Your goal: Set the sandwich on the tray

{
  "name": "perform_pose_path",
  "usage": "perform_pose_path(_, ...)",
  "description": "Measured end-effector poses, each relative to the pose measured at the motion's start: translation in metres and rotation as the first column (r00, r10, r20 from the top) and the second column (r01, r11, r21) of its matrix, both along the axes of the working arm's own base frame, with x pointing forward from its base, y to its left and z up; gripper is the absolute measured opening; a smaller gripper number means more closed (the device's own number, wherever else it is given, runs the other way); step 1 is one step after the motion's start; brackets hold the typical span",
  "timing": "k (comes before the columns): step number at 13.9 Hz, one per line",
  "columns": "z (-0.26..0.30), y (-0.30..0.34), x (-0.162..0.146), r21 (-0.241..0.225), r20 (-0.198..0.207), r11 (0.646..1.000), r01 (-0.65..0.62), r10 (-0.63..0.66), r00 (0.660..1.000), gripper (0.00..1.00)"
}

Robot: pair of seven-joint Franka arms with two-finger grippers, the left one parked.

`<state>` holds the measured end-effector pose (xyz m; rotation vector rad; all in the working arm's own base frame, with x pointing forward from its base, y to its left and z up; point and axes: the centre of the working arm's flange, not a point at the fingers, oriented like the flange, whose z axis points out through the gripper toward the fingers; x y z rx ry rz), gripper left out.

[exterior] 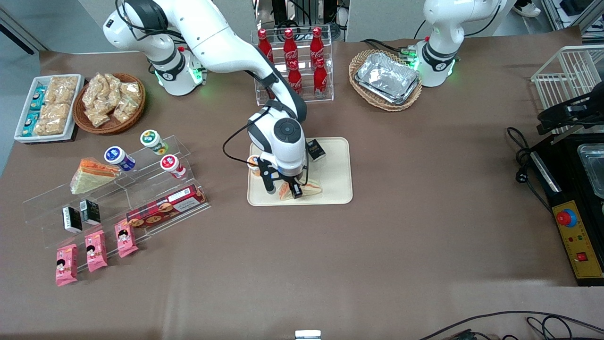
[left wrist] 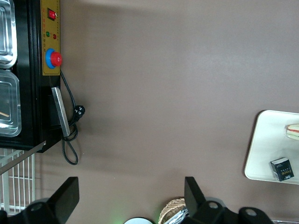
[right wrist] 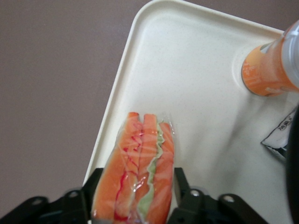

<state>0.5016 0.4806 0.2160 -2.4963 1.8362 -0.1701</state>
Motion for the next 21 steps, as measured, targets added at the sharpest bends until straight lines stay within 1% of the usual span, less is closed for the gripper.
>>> perform_pose_path(1, 0.000, 0.001, -0.001, -0.003, 0.002, 1.000, -0.006, 0.006, 1.000, 0.78)
perform_pose_path(2, 0.000, 0.002, -0.001, -0.004, 0.003, 1.000, -0.009, 0.009, 1.000, 0.89)
perform_pose_path(3, 0.001, 0.002, -0.001, -0.003, 0.005, 1.000, -0.011, 0.011, 1.000, 0.98)
perform_pose_path(4, 0.003, 0.003, 0.000, 0.000, 0.009, 1.000, -0.015, 0.015, 1.000, 1.00)
perform_pose_path(7, 0.014, 0.007, 0.004, 0.013, 0.023, 1.000, -0.025, 0.025, 0.999, 1.00)
perform_pose_path(9, 0.023, 0.008, 0.004, 0.017, 0.024, 1.000, -0.026, 0.026, 0.999, 1.00)
perform_pose_path(10, 0.030, 0.009, 0.004, 0.014, 0.018, 0.999, -0.030, 0.030, 0.999, 1.00)
perform_pose_path(13, 0.060, 0.008, 0.000, -0.004, -0.018, 0.998, -0.067, 0.067, 0.998, 1.00)
perform_pose_path(15, 0.089, 0.008, -0.005, -0.003, -0.037, 0.996, -0.087, 0.087, 0.996, 1.00)
perform_pose_path(17, 0.127, 0.007, -0.012, 0.018, -0.060, 0.992, -0.122, 0.122, 0.991, 1.00)
perform_pose_path(19, 0.174, 0.001, -0.018, 0.073, -0.084, 0.983, -0.171, 0.177, 0.981, 1.00)
perform_pose_path(21, 0.218, -0.011, -0.022, 0.109, -0.079, 0.967, -0.229, 0.239, 0.968, 1.00)
